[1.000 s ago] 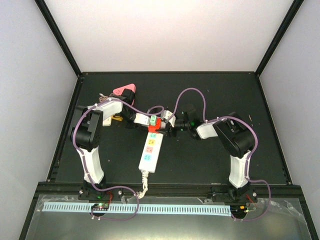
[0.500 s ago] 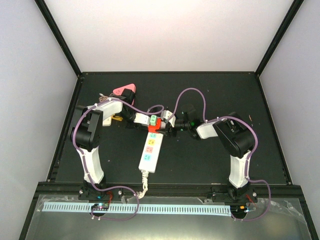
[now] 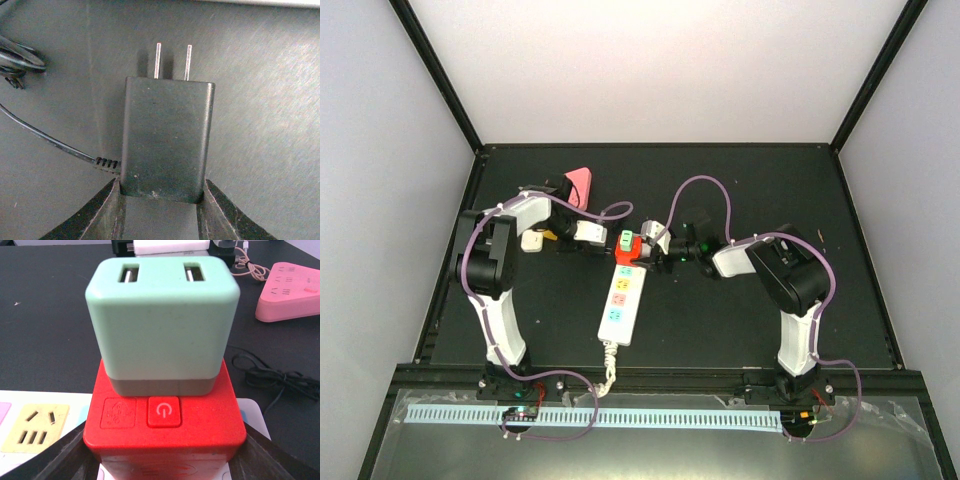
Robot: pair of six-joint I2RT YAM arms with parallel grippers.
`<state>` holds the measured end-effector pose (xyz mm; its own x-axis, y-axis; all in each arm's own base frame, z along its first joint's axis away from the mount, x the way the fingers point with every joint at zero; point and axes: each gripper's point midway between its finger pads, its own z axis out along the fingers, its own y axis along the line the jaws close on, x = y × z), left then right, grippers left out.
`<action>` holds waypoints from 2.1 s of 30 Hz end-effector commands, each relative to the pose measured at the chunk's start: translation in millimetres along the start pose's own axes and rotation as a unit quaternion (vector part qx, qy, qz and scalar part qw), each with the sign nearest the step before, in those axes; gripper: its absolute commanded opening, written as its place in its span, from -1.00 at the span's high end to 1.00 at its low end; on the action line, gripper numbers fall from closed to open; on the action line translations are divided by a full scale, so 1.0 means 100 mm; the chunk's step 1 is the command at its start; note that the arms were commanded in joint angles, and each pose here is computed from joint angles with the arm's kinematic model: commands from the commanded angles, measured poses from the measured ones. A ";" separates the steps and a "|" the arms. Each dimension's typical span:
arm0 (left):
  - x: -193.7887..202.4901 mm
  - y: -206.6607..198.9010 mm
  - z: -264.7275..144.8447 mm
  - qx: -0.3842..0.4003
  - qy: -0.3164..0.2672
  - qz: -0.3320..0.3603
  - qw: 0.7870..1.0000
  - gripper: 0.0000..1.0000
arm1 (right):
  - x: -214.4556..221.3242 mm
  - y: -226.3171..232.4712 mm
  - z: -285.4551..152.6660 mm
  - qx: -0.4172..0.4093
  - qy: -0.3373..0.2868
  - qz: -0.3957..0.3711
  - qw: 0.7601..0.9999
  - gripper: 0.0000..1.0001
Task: Pull the plug off the socket
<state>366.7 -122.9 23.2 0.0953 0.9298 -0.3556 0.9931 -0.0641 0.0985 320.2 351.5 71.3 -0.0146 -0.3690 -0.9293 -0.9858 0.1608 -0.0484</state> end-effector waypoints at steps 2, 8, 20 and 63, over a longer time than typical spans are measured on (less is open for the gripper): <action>0.18 0.05 -0.07 -0.002 0.025 0.001 1.000 0.60 | 0.37 0.22 0.01 -0.034 0.052 0.015 0.998 0.98; 0.33 0.02 -0.20 -0.012 0.030 -0.018 0.999 0.60 | 0.37 0.22 0.02 -0.036 0.051 0.017 0.998 0.98; 0.80 -0.14 -0.43 -0.024 0.051 -0.058 0.997 0.58 | 0.36 0.21 0.02 -0.032 0.050 0.020 0.998 0.98; -1.11 0.00 -1.06 -0.051 -0.195 0.014 0.979 -0.65 | 0.35 0.10 0.03 -0.008 0.047 0.035 0.998 0.98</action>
<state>352.4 -162.3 151.1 0.1315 0.7658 -0.6295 0.9758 0.0118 0.2183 321.2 351.6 71.7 -0.0278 -0.3686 -0.9292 -0.9851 0.1679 -0.0371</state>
